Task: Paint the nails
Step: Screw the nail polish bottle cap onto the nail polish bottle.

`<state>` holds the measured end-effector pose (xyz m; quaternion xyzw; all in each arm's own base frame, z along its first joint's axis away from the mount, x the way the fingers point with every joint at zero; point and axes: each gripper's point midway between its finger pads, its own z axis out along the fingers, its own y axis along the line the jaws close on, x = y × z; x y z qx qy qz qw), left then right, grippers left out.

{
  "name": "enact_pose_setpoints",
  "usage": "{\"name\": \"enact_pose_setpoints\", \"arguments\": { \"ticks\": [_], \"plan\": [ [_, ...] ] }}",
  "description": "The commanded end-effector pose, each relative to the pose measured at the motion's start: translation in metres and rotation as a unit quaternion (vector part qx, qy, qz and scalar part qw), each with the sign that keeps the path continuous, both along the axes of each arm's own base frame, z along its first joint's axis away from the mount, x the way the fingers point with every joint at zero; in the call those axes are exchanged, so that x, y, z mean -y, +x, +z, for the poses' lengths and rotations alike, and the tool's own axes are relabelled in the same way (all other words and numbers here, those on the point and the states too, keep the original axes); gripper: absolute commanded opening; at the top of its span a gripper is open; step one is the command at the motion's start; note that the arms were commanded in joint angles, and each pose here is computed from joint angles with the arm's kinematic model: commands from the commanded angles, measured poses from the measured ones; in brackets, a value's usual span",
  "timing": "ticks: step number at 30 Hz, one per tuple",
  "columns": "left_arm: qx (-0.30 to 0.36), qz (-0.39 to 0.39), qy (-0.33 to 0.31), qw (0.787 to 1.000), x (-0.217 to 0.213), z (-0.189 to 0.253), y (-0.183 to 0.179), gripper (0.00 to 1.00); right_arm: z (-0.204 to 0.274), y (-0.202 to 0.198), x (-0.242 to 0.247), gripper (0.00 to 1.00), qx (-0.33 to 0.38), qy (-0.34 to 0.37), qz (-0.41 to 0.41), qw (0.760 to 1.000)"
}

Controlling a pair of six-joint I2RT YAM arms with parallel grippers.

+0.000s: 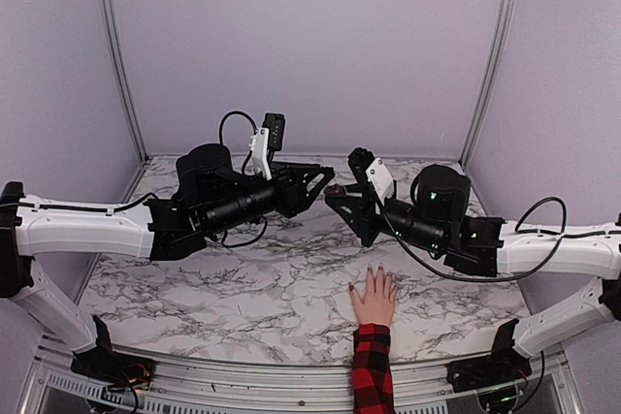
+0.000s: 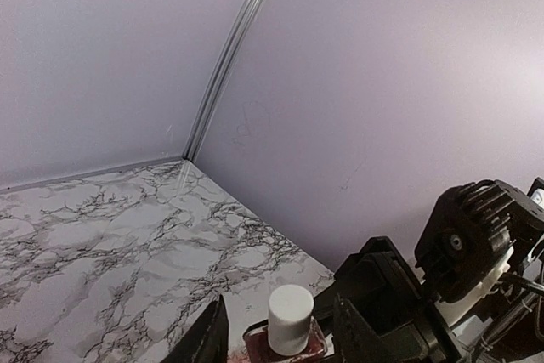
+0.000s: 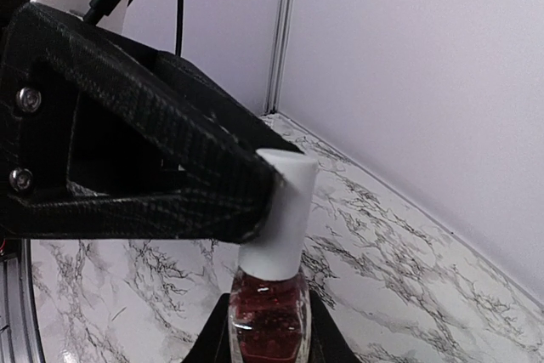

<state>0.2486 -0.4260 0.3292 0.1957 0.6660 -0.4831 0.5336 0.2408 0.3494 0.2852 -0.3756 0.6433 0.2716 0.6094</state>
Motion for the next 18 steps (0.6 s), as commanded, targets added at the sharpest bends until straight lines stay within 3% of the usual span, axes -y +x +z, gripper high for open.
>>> {"name": "enact_pose_setpoints", "arguments": {
  "ticks": [1, 5, 13, 18],
  "plan": [
    [0.0, 0.002, -0.025, 1.0, 0.005, 0.013, 0.002, 0.42, 0.026, 0.001, -0.004, 0.0, 0.021, 0.02, -0.004, 1.0],
    [-0.003, -0.002, -0.025, 1.0, 0.007, 0.011, 0.002, 0.37, 0.027, 0.001, -0.004, 0.0, 0.022, 0.019, -0.005, 1.0],
    [-0.004, -0.017, -0.024, 1.0, 0.01, 0.008, -0.002, 0.13, 0.035, -0.001, -0.002, 0.0, 0.033, 0.031, -0.003, 0.999],
    [-0.004, -0.037, -0.029, 0.999, 0.013, 0.005, -0.009, 0.09, 0.051, -0.008, -0.001, 0.0, 0.047, 0.054, 0.014, 0.997]
  ]
}}
